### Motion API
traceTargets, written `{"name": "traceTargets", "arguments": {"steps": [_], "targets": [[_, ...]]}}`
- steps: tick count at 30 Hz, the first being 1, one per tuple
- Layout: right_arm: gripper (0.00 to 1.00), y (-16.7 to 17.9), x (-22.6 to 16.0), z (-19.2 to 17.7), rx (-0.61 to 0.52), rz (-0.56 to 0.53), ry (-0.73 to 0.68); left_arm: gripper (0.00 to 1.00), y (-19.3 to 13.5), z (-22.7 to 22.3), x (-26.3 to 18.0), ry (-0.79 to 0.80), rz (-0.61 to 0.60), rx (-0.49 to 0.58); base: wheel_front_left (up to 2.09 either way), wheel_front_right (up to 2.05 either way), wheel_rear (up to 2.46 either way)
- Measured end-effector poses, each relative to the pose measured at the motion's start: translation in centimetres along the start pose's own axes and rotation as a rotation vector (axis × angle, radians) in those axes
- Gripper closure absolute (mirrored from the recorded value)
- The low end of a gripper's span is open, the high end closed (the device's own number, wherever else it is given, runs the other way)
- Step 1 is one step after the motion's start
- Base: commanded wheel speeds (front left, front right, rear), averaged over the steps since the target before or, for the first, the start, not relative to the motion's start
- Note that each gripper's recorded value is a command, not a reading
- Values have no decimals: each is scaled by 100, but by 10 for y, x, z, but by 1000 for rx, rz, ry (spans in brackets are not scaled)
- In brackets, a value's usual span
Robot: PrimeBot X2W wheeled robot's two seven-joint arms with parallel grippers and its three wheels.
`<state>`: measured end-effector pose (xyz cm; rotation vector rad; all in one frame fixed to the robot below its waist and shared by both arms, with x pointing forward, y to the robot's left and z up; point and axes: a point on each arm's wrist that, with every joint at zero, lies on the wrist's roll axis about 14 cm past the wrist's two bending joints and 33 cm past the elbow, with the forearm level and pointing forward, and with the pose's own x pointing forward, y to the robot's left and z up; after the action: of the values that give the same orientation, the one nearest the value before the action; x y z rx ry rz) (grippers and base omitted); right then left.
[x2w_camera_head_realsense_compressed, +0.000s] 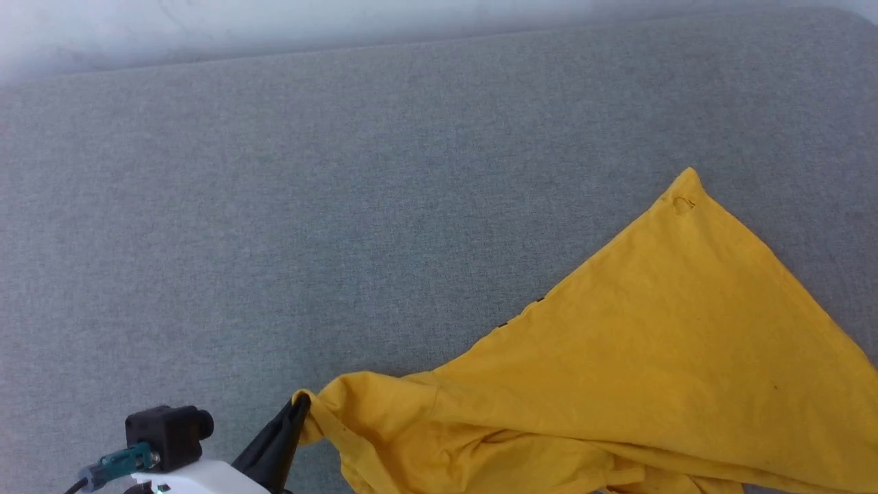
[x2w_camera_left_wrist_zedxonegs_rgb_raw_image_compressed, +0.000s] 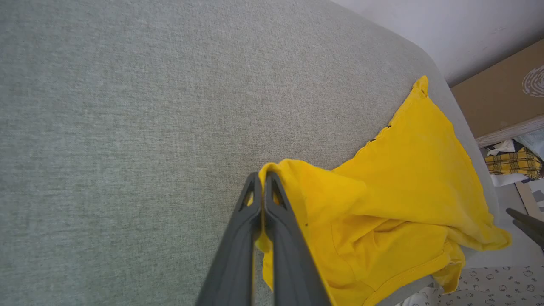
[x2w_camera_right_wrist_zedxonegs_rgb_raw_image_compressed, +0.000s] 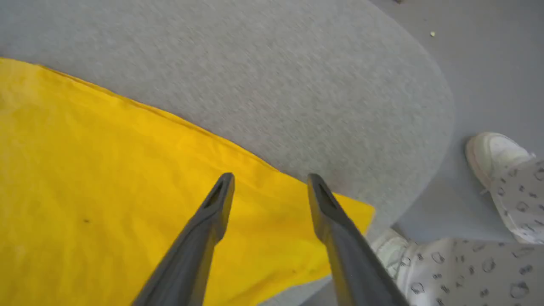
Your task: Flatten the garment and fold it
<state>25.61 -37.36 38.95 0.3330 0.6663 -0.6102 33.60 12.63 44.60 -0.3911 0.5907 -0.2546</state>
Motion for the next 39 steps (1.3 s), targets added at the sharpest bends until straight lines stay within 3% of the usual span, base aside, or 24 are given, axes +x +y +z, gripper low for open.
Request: {"name": "traceTargets", "arguments": {"steps": [7,13,21,35,36,37,38,39], "targets": [[0,114,0,102,-147,311,-265,100,-1,-1,-3,1,1,-5,0,0,0],[0,203,2,140,-333,498,-297,100,0,-1,4,-4,3,-25,0,0,0],[0,254,50,103,-454,537,-95,100,7,-4,14,-1,17,-46,0,0,0],[0,266,106,34,-553,517,133,100,33,-18,16,39,102,-71,0,0,0],[52,266,108,32,-559,513,149,100,33,-18,16,42,105,-72,0,0,0],[80,267,109,32,-564,510,162,100,34,-19,16,44,107,-74,0,0,0],[100,266,110,31,-567,504,174,100,35,-19,17,45,109,-75,0,0,0],[100,265,111,31,-573,499,185,100,35,-20,17,48,111,-75,0,0,0]]}}
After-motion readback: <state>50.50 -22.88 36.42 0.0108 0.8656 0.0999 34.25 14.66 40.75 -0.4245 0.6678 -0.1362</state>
